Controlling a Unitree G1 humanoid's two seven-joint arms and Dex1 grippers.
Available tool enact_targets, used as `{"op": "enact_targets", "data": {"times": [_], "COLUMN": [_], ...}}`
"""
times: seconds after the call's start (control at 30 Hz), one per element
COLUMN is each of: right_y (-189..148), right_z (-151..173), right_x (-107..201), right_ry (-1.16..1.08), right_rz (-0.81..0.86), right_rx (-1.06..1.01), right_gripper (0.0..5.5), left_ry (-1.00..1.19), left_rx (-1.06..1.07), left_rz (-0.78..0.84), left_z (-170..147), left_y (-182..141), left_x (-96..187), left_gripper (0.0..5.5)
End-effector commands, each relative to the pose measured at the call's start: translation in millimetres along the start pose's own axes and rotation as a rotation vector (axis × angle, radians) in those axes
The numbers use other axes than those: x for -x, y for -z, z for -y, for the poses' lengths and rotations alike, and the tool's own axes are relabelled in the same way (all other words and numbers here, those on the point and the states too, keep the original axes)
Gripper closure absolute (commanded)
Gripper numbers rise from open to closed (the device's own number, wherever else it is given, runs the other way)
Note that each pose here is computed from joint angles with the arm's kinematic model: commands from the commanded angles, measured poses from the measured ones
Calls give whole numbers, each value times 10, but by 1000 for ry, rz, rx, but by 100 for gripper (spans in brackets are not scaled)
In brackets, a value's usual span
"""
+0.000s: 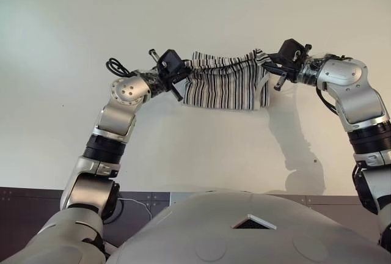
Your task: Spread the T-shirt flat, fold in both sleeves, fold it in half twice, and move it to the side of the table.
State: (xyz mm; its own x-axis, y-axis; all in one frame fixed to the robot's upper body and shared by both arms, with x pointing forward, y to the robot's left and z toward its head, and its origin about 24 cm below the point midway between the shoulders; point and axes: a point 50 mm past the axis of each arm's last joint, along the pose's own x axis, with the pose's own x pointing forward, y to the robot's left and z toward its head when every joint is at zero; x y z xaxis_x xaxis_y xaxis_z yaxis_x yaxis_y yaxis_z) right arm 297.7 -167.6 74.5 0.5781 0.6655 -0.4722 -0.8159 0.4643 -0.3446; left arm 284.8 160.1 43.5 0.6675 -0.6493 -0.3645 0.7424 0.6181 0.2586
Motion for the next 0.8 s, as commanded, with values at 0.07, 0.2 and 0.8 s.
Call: {"op": "enact_targets", "data": {"times": [0.07, 0.2, 0.8], "right_y": [-32, -97, 150], "right_z": [123, 186, -276], "right_x": [-104, -157, -787], "right_ry": [44, 119, 31], "right_rz": [-14, 15, -166], "right_rx": [38, 45, -390], "right_gripper": [378, 322, 283], "left_ry": [36, -53, -346], "left_rx": [-32, -88, 411], "left_rz": [12, -30, 249], "left_z": [-50, -212, -689], "left_y": [-19, 18, -314], "left_x": [-215, -369, -230], "left_gripper": [397, 346, 311]}}
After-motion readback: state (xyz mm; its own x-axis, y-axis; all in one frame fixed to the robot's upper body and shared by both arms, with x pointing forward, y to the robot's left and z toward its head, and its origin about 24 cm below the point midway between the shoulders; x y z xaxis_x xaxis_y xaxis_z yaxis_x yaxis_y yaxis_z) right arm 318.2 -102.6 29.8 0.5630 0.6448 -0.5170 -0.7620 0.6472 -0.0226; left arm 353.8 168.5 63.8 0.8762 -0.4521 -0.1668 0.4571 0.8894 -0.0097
